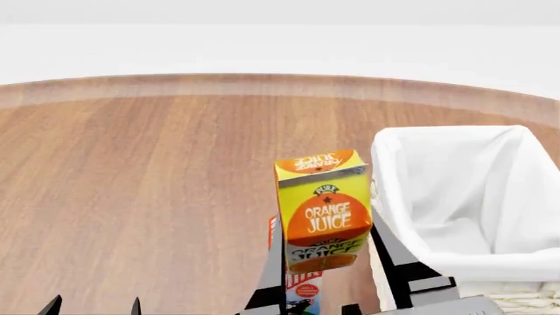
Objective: Pick up the orange juice, and put it in the basket.
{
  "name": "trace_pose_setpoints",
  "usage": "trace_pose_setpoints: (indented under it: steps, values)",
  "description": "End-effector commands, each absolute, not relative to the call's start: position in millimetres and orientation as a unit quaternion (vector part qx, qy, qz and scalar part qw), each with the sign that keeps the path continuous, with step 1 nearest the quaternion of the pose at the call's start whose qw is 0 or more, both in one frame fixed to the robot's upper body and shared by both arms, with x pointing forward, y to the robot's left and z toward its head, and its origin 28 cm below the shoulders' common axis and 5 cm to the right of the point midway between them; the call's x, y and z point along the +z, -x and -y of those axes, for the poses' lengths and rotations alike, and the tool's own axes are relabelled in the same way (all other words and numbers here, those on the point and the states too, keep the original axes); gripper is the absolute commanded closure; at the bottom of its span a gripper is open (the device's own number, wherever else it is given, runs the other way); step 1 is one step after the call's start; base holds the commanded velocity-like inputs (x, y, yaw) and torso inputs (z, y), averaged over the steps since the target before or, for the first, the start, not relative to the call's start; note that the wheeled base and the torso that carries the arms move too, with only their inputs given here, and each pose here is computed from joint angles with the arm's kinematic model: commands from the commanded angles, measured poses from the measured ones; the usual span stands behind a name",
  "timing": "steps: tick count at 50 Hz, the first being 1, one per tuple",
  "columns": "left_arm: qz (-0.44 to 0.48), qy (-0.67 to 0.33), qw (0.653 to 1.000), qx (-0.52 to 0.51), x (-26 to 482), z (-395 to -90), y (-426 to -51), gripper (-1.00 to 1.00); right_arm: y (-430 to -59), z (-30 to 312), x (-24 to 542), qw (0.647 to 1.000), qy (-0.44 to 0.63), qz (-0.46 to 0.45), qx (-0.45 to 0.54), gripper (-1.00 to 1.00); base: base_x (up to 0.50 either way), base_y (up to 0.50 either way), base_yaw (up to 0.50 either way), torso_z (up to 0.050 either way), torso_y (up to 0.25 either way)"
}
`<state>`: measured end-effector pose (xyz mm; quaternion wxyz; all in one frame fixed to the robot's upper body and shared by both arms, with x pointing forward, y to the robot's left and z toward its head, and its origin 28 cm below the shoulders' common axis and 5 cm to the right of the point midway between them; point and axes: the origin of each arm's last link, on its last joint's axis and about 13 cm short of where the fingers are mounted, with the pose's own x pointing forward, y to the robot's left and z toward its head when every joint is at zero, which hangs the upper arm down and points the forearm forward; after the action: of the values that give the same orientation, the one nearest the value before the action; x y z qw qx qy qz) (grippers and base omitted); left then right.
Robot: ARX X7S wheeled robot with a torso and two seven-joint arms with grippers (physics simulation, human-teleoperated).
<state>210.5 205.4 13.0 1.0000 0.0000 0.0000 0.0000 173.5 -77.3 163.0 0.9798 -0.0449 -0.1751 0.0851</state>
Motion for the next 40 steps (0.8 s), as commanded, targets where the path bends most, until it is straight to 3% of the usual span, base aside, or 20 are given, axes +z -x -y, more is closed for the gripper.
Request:
trace_pose_setpoints:
  steps: [1, 40]
  values:
    - [0.0, 0.0, 1.0, 0.0, 13.0, -205.4, -210.5, -1.0, -178.2, 85.4, 180.7, 0.975, 0.068, 0.202, 0.057, 1.0, 0.0, 0.0, 0.0, 0.0, 0.0]
    - [0.0, 0.0, 1.0, 0.0, 13.0, -205.4, -210.5, -1.0, -210.5, 129.4, 202.7, 0.977, 0.06, 0.199, -0.049, 1.0, 0.0, 0.0, 0.0, 0.0, 0.001]
